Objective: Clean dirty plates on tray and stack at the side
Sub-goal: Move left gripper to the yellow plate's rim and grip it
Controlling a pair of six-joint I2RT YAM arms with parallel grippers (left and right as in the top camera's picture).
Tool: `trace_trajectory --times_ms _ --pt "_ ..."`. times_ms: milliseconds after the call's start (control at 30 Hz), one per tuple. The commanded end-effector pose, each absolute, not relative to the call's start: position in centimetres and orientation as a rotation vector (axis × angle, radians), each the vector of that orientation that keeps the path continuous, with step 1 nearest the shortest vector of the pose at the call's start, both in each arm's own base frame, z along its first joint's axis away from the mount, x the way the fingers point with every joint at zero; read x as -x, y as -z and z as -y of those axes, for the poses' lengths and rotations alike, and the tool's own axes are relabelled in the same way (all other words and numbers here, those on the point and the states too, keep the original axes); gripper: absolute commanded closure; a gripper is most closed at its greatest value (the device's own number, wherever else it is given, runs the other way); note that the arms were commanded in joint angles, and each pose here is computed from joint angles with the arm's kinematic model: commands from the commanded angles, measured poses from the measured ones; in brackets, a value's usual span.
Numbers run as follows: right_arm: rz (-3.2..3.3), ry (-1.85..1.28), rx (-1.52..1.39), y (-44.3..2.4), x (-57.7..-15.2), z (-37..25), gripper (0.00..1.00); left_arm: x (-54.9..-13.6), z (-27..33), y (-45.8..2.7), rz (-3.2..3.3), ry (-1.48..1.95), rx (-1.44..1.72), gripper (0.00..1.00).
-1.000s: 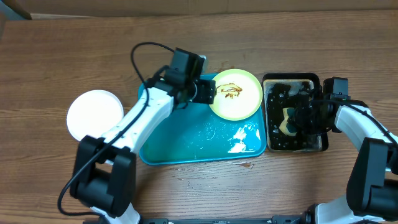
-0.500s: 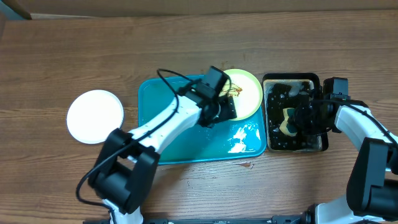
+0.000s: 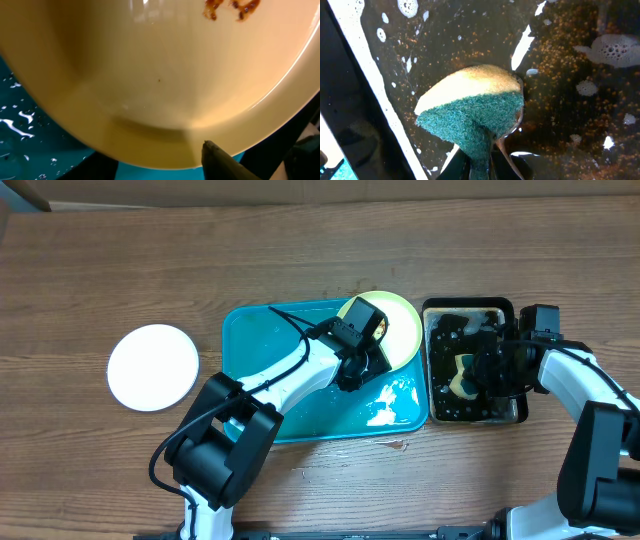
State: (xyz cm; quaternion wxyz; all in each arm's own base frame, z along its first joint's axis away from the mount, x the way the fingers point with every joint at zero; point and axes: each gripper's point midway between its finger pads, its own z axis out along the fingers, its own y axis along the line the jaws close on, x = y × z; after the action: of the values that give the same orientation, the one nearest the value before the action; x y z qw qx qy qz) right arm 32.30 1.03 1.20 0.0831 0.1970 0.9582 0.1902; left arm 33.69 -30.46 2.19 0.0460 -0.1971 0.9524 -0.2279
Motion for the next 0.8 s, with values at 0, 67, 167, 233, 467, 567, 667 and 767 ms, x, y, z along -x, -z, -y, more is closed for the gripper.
trace_trajectory --times_ms 0,67,167,233,467,567,667,767 --pt "-2.84 -0.544 -0.567 -1.8 -33.2 -0.7 0.91 -34.0 30.4 -1.9 -2.899 0.706 0.692 0.51" --pt "-2.839 -0.544 -0.567 -1.8 -33.2 -0.7 0.91 -34.1 30.4 -1.9 -2.897 0.707 0.703 0.51" --pt "-2.839 -0.544 -0.567 -1.8 -33.2 -0.7 0.91 -34.1 30.4 -1.9 -2.898 0.706 0.703 0.52" --pt "-2.84 -0.544 -0.567 -1.8 -33.2 -0.7 0.91 -34.0 30.4 -1.9 -2.898 0.707 0.704 0.51" --pt "-2.842 -0.545 -0.568 -1.8 -33.1 -0.7 0.91 -34.3 30.1 -1.8 -2.872 0.691 0.808 0.5" --pt "-2.842 -0.545 -0.569 -1.8 -33.1 -0.7 0.91 -34.5 29.9 -1.8 -2.854 0.675 0.851 0.5" --pt "-2.845 -0.545 -0.571 -1.8 -33.0 -0.7 0.91 -34.8 29.2 -1.5 -2.832 0.619 0.862 0.51" --pt "-2.848 -0.545 -0.572 -1.8 -32.9 -0.7 0.91 -34.8 28.8 -1.4 -2.827 0.585 0.867 0.58"
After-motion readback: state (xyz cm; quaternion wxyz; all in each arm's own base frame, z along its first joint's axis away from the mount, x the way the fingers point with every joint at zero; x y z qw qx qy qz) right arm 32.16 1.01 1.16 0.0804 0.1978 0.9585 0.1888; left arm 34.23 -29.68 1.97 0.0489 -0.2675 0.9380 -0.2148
